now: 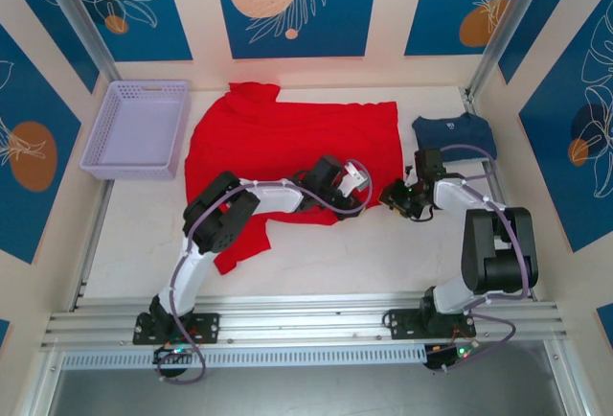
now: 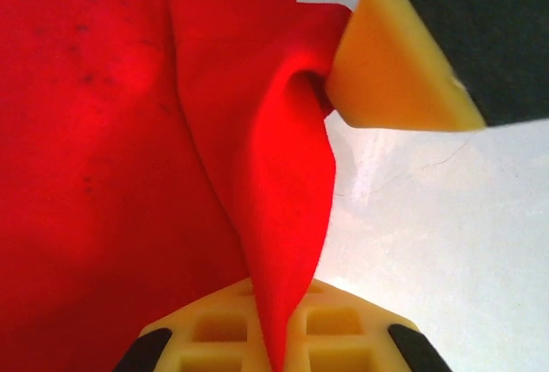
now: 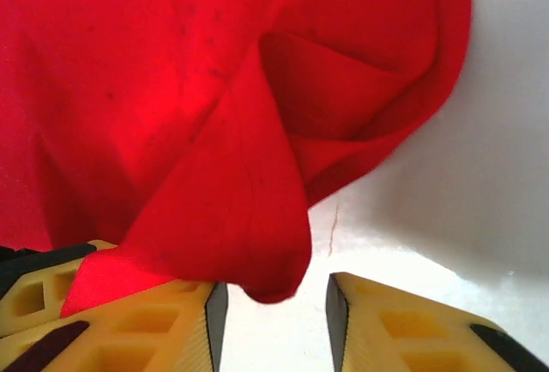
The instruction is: Fold the inside-out t-shirt
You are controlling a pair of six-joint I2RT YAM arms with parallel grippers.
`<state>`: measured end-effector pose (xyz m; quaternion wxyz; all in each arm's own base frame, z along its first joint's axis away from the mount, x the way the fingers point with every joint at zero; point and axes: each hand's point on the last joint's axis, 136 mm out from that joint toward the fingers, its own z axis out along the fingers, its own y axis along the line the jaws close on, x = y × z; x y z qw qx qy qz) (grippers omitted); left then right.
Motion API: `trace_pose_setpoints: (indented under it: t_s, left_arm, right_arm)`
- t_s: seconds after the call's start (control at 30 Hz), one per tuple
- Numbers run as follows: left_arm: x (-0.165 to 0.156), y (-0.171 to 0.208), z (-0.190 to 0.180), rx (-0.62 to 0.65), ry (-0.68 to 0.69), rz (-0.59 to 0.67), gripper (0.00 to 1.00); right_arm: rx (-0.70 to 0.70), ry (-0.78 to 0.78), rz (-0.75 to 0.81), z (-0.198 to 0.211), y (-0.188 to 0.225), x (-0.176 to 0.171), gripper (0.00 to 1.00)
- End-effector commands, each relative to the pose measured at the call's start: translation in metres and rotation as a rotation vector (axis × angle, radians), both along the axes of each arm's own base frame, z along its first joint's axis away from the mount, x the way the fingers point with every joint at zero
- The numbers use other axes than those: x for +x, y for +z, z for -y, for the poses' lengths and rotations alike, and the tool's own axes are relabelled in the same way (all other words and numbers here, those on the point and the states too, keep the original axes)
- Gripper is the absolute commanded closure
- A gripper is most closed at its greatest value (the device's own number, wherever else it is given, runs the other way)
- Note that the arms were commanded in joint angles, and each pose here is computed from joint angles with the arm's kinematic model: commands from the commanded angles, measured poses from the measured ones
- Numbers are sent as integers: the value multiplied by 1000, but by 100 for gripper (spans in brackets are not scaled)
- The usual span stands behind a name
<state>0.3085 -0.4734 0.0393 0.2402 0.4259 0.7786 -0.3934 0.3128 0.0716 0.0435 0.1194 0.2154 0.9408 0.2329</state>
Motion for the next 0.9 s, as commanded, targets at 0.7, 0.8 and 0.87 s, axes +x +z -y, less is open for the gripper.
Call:
trace_pose_setpoints:
  t_s: [0.7, 0.8, 0.87]
  left_arm:
    - [-28, 4, 22, -37, -128, -49, 100]
    - [-27, 4, 23, -38, -127, -50, 100]
    - [-27, 4, 22, -35, -127, -49, 100]
  right_arm:
    - [-438, 32, 96, 63, 66, 31, 93]
    - [-450, 43, 70, 64, 65, 34, 85]
    - [-444, 50, 64, 62, 64, 32, 78]
